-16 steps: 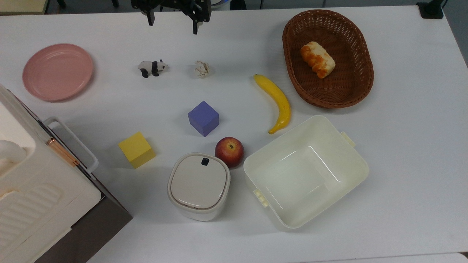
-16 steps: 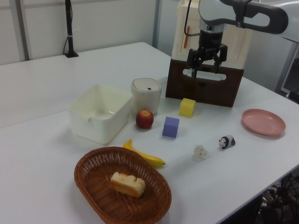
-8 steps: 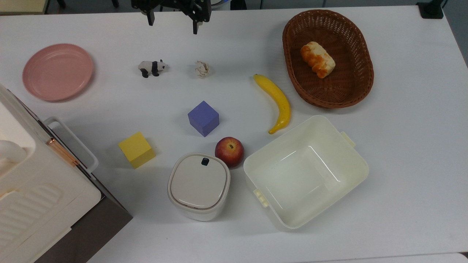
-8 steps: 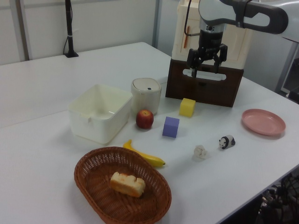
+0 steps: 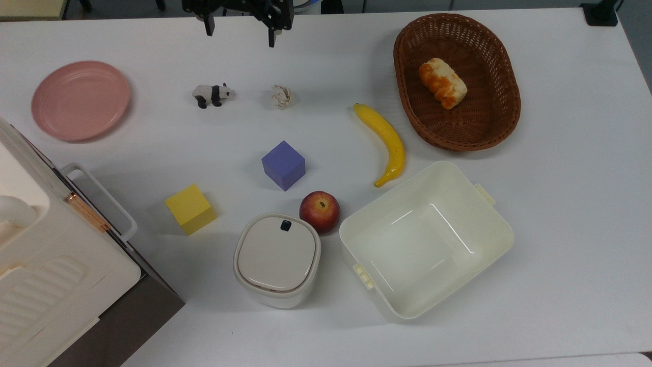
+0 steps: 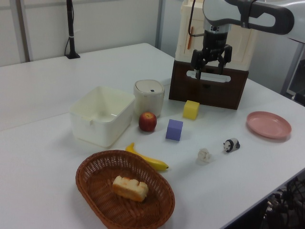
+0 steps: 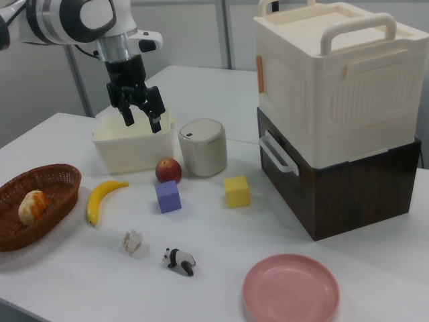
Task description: Slide the drawer open
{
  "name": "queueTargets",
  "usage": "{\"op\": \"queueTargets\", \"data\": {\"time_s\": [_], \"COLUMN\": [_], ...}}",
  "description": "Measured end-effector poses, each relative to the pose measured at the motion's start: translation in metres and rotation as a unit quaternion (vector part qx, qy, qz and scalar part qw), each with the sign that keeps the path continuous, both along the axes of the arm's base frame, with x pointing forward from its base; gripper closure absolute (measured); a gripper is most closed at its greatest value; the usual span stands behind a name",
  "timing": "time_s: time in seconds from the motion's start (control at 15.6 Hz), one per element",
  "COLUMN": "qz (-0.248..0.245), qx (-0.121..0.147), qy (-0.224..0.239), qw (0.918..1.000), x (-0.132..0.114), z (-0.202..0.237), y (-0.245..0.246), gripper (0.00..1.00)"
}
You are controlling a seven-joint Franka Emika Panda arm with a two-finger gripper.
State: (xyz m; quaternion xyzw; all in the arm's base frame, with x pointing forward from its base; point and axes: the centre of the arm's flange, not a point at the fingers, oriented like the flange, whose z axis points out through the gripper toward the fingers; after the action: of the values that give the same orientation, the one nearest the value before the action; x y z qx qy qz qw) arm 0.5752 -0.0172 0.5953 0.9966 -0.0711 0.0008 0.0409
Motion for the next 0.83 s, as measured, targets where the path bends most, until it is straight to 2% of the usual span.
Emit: {"op": "queueTargets", "data": {"time_s": [0.83], "qz": [0.012], "qx": [0.001], "qy": [-0.001], "qw": [0.9999], "x": [0.0], "z": [0.001], "y": [0.011], "gripper": [0.0]}}
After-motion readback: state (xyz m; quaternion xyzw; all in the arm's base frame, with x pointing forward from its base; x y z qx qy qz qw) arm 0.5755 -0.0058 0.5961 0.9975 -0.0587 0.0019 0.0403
